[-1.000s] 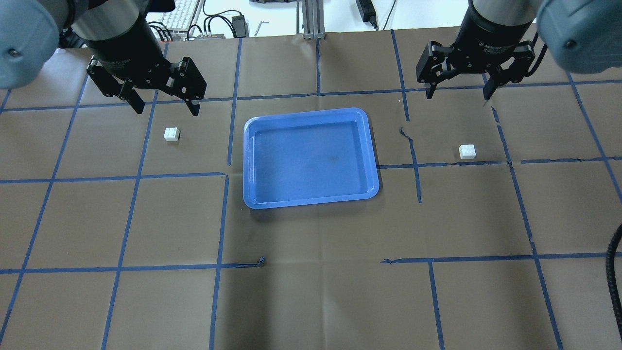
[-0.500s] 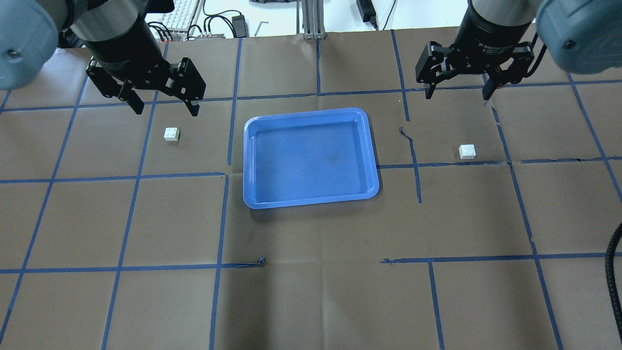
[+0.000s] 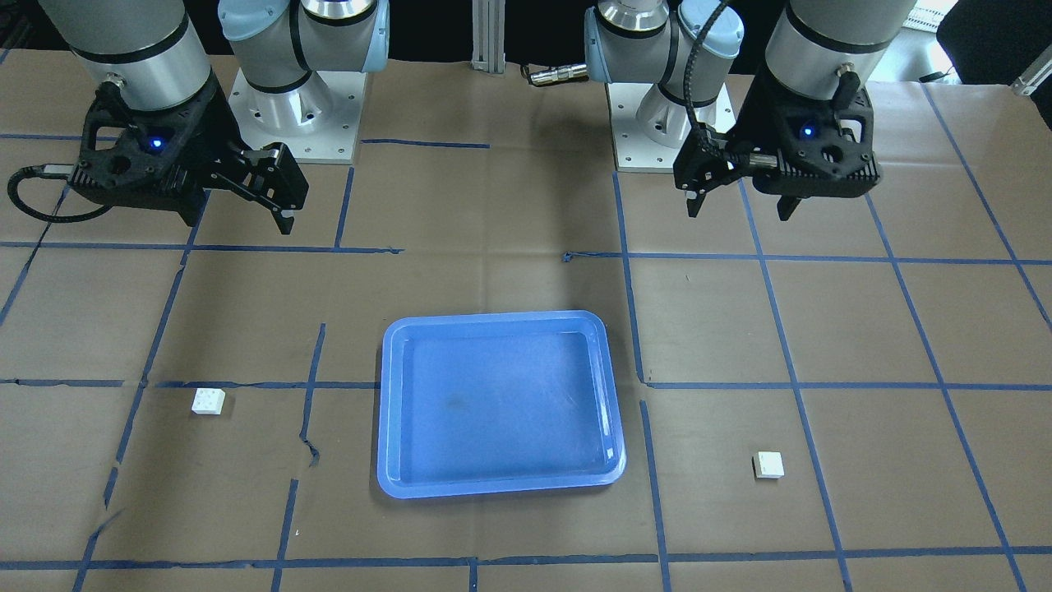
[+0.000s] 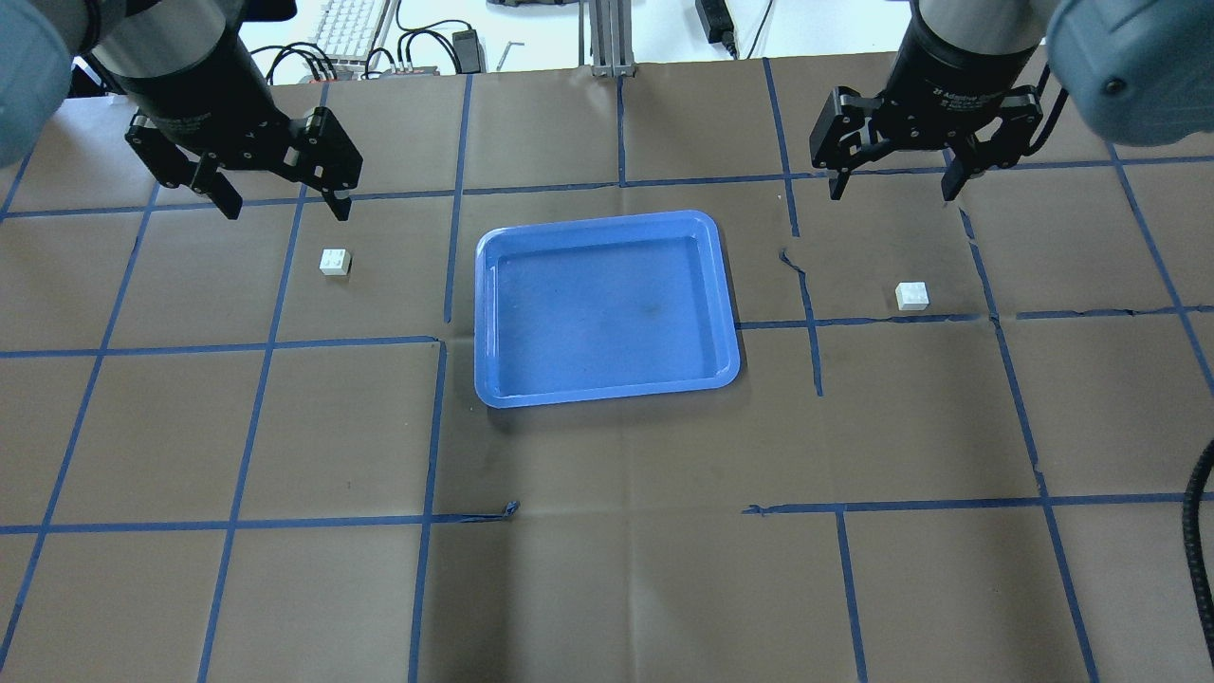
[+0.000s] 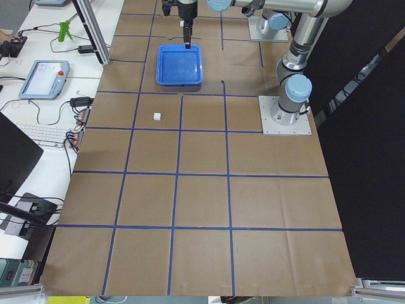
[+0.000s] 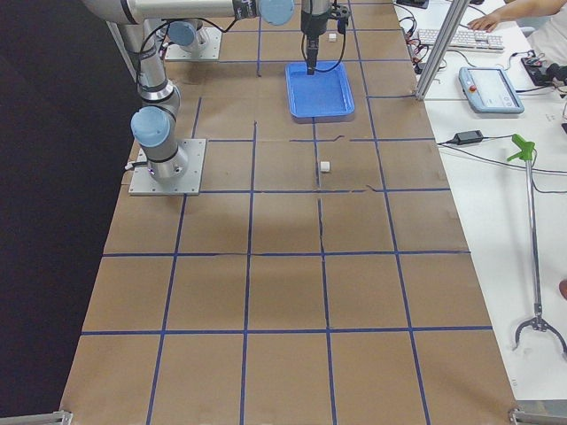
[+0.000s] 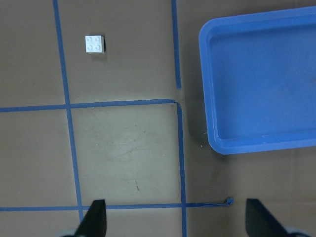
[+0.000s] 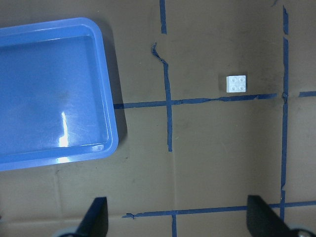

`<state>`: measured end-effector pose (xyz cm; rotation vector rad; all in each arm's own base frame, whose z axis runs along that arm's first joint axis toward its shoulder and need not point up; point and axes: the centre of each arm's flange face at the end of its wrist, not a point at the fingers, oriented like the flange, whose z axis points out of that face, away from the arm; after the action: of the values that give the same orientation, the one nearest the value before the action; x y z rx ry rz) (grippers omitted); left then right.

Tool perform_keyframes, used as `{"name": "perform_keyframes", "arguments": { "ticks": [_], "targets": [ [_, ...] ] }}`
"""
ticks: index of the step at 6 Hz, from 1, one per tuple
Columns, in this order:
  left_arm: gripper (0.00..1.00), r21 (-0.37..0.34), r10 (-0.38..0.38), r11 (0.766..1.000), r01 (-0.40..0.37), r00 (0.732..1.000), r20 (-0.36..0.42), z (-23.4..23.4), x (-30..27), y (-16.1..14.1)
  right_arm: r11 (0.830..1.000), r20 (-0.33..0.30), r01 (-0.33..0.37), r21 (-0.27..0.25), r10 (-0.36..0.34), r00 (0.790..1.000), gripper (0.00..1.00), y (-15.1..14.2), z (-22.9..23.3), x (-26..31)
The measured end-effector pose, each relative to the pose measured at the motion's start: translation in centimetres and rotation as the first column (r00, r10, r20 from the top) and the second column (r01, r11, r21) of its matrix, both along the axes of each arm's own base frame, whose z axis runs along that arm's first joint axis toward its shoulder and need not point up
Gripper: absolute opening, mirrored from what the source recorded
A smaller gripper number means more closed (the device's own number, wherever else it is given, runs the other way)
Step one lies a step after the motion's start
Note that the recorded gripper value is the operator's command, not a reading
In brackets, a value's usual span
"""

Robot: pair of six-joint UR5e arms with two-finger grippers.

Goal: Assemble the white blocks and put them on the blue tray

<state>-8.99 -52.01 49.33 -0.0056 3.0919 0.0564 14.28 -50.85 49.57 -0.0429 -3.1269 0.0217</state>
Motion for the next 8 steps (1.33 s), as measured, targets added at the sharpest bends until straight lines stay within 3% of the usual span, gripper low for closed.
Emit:
{"name": "perform_keyframes", "arguments": {
  "ticks": [1, 2, 3, 4, 5, 6, 7, 8],
  "targets": [
    [1.00, 0.034, 0.043, 0.998, -0.043, 0.999, 0.000, -3.8, 4.7, -2.1, 0.994, -0.001, -0.111, 0.004, 0.111, 0.994, 1.00, 0.1, 0.0, 0.0],
    [1.00, 0.018, 0.031, 0.999, -0.031, 1.000, -0.001, -8.0, 8.2, -4.6, 0.971, -0.004, -0.239, 0.007, 0.239, 0.971, 1.00, 0.0, 0.0, -0.2],
    [1.00, -0.035, 0.004, 0.999, -0.004, 1.000, 0.007, -12.5, 9.9, -7.6, 0.926, -0.012, -0.377, 0.004, 0.377, 0.926, 1.00, -0.2, 0.0, -0.6],
    [1.00, -0.064, -0.042, 0.997, 0.042, 0.999, 0.011, -16.8, 10.7, -10.0, 0.853, -0.021, -0.522, 0.002, 0.522, 0.853, 1.00, -0.5, 0.0, -1.2],
    [1.00, -0.063, -0.140, 0.988, 0.140, 0.990, 0.013, -20.8, 11.1, -11.3, 0.744, -0.024, -0.669, 0.009, 0.669, 0.743, 1.00, -1.1, -0.2, -2.5],
    [1.00, -0.075, -0.218, 0.973, 0.219, 0.976, 0.017, -24.4, 11.2, -12.0, 0.602, -0.025, -0.798, 0.014, 0.798, 0.602, 1.00, -1.6, -0.3, -4.4],
    [1.00, -0.108, -0.251, 0.962, 0.250, 0.968, 0.005, -27.5, 11.1, -12.7, 0.412, -0.025, -0.911, 0.019, 0.911, 0.412, 1.00, -2.5, -0.6, -6.8],
    [1.00, -0.138, -0.263, 0.956, 0.258, 0.965, -0.016, -29.4, 11.0, -13.1, 0.200, -0.018, -0.979, 0.023, 0.980, 0.200, 1.00, -3.6, -1.5, -9.1]
  ]
}}
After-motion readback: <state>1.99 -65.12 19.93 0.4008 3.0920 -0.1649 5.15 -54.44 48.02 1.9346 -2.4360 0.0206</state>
